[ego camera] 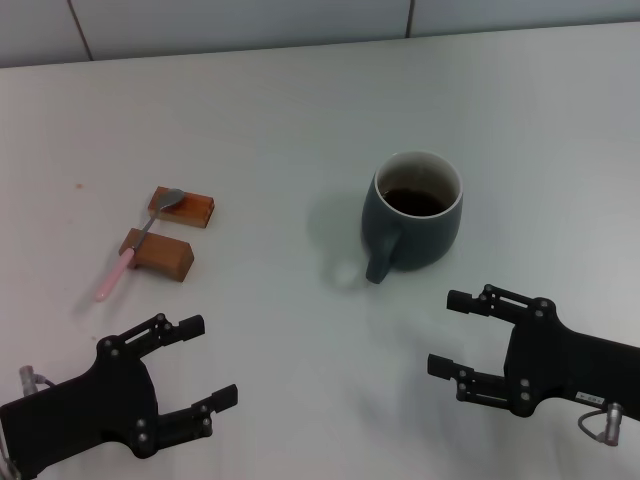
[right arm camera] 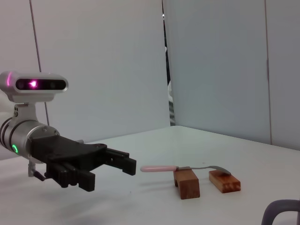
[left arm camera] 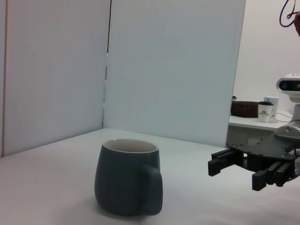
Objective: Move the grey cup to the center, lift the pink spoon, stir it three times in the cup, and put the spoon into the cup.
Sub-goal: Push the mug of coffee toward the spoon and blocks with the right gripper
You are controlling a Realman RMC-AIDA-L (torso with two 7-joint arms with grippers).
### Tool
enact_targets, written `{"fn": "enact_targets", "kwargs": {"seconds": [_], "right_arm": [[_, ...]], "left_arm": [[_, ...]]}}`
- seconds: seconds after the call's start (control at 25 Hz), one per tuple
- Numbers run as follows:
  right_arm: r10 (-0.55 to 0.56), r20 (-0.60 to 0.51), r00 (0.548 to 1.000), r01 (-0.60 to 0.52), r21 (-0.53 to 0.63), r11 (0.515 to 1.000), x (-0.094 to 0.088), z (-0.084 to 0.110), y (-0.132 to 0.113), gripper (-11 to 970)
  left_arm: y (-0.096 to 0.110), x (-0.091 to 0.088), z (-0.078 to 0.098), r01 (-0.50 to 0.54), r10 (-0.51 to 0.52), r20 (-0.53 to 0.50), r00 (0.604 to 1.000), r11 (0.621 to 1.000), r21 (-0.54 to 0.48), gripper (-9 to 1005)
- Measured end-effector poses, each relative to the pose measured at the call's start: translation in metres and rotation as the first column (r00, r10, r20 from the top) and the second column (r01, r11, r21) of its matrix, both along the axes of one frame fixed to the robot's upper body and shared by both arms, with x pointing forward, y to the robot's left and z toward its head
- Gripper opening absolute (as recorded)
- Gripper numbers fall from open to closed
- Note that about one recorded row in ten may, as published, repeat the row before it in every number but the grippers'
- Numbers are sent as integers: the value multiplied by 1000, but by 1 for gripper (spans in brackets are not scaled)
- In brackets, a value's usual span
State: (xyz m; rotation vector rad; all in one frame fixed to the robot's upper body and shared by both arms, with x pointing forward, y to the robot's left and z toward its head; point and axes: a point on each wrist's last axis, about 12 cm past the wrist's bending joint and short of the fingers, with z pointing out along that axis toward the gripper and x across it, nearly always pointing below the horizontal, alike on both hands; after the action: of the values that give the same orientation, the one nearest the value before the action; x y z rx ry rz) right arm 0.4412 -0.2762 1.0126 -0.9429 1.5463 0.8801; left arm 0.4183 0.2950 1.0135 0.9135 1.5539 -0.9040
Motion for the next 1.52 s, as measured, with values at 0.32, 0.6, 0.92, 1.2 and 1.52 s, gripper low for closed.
{"fn": "enact_targets", "kwargs": {"seconds": [0.32,0.6,0.92,1.2,1.52], "right_arm": [[4,-3,1000,-4,8,1000,0,0,2,736],[4,-3,1000,-4,8,1000,0,0,2,717],[-21,-5,1000,21,1,1000,0,-5,5,695],[-29,-8,1000,29,-4,1000,2,-5,6,528],[-25,-4,1000,25,-4,1000,4,-5,7,169]], "left_arm": [[0,0,0,0,0,0,1000,1000,0,832],[0,0,0,0,0,0,1000,1000,-1,831],[-2,1,0,3,-3,8,1000,1000,-4,829],[-3,2,1,0,0,11,1000,1000,-7,828],[-2,1,1,-5,5,12,1000,1000,-7,827]]}}
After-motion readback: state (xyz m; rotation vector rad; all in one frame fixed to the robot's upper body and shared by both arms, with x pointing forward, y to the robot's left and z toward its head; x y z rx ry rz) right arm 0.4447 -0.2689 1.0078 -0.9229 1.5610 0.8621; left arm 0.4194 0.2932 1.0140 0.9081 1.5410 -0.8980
